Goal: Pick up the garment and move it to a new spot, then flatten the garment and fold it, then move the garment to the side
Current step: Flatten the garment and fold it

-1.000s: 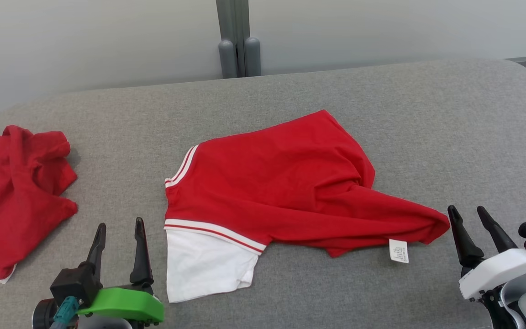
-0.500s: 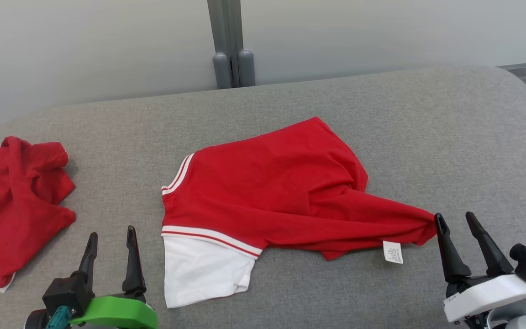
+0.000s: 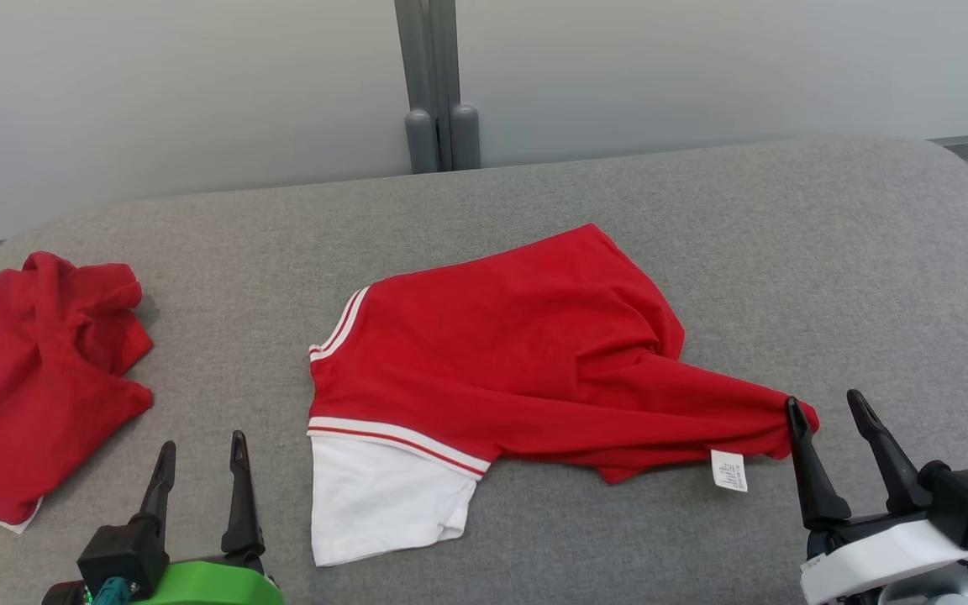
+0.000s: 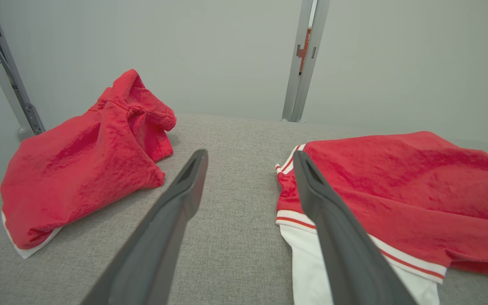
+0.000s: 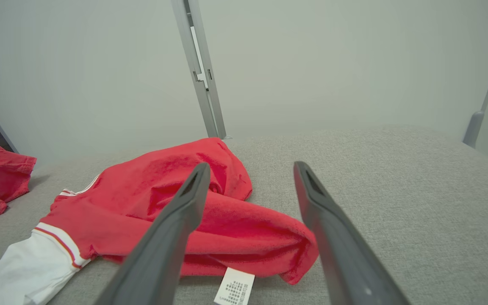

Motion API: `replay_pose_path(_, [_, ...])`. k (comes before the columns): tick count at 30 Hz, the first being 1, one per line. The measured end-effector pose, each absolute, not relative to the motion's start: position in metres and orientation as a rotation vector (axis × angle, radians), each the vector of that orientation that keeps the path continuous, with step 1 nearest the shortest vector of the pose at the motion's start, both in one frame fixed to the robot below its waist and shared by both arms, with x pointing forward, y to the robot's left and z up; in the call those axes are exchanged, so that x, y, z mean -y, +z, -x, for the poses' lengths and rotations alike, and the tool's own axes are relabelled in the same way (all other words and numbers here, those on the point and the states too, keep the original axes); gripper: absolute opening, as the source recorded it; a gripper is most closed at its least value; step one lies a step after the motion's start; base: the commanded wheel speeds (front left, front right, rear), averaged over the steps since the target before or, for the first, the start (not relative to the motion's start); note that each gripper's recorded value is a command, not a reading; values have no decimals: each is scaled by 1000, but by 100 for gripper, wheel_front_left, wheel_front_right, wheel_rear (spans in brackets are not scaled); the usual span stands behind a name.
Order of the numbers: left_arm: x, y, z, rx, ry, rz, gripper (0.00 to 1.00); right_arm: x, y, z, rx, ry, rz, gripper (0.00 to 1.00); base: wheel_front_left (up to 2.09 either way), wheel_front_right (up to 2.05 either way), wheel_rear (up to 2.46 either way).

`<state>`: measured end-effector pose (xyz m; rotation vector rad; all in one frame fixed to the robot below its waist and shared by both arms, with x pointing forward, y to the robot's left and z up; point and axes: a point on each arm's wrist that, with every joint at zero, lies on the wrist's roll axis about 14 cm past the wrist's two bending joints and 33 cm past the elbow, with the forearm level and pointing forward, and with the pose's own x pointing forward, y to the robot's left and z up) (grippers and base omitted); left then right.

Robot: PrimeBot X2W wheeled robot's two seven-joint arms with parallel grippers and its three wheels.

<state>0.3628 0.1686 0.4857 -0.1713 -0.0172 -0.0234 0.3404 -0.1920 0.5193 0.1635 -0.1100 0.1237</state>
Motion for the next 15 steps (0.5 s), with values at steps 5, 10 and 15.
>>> replay_pose_path(5, [-175,491,-361,37,-20,168,100,188,520,-339,114,127,-159,100,0,0,0])
replay_pose_path(10, [-185,495,-360,53,-9,163,100,183,521,-340,116,139,-152,100,0,0,0])
replay_pose_path(15, [-184,499,-357,63,-29,158,100,181,522,-341,121,147,-146,100,0,0,0])
